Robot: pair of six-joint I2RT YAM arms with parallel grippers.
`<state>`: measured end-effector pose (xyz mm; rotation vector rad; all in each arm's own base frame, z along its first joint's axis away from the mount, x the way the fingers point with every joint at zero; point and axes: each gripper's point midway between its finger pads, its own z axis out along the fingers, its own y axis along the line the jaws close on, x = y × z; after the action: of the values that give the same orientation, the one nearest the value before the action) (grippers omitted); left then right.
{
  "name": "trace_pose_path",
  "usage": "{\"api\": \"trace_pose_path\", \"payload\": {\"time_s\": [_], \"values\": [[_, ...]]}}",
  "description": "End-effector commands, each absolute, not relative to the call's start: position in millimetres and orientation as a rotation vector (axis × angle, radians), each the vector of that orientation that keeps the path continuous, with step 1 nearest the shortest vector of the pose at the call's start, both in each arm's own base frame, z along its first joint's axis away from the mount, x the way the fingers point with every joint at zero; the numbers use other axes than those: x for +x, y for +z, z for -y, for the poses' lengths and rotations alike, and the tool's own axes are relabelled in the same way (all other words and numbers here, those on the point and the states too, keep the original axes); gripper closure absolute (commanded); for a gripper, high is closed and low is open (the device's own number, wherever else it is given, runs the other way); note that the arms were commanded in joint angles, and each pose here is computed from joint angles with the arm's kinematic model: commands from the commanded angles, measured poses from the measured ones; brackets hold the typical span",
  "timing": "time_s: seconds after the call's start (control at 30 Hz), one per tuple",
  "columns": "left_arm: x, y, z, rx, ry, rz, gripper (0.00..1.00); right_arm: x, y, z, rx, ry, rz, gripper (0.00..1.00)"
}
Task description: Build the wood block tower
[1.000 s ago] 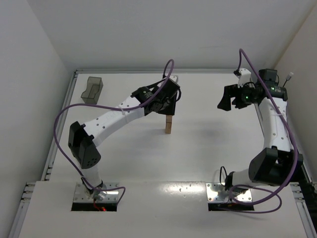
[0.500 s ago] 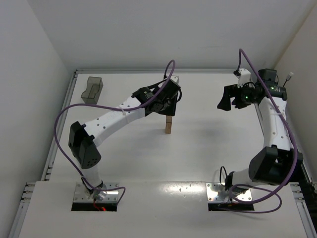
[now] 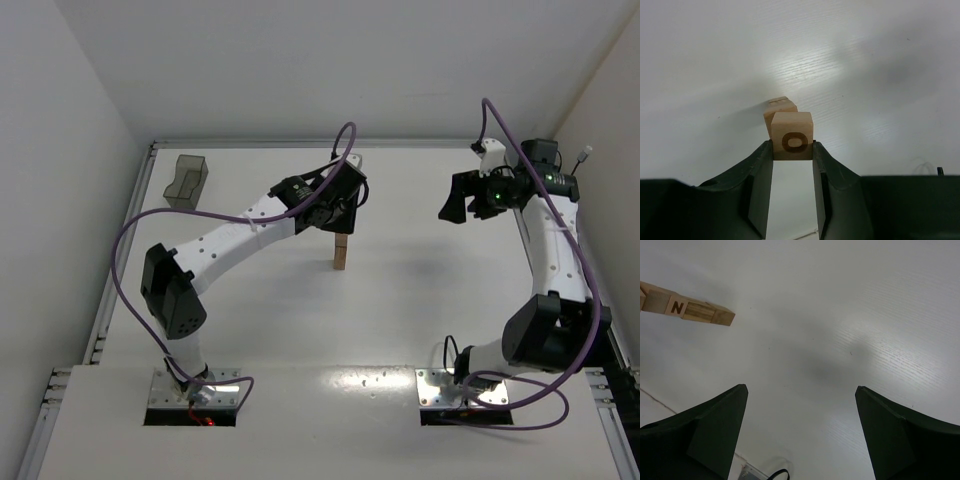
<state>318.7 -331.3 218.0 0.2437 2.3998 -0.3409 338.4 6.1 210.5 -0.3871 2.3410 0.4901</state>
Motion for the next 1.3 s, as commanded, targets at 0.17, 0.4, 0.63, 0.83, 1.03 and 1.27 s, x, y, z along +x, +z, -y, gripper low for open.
{"api": "trace_pose_path", "payload": {"time_s": [0.17,0.4,0.63,0.83,1.03,1.27], "values": [[318.8,226.5,337.2,0.225,-0.366,-2.377,1.0,346.4,220.3,-12.0,-0.416,0.523,-2.297,0.14],[322.2,231.1,335.8,0.211,-0.354,-2.36,1.0,348.8,220.5,-11.5,-0.416,0.523,-2.297,0.14],[322.6,235.3,333.8,0.204,-0.352,-2.349,1.0,348.6,221.2,-12.9,-0.419,0.533,-2.293,0.14],[322.6,235.3,333.8,0.204,-0.352,-2.349,1.0,348.8,221.1,-12.6,-0.429,0.529,-2.29,0.14],[317.8,231.7,333.4,0.229,-0.362,-2.364,1.0,350.2,224.3,-12.2,-0.432,0.523,-2.282,0.14],[316.3,232.6,333.6,0.242,-0.373,-2.359,0.89,351.1,221.4,-12.0,-0.429,0.529,-2.29,0.14]]}}
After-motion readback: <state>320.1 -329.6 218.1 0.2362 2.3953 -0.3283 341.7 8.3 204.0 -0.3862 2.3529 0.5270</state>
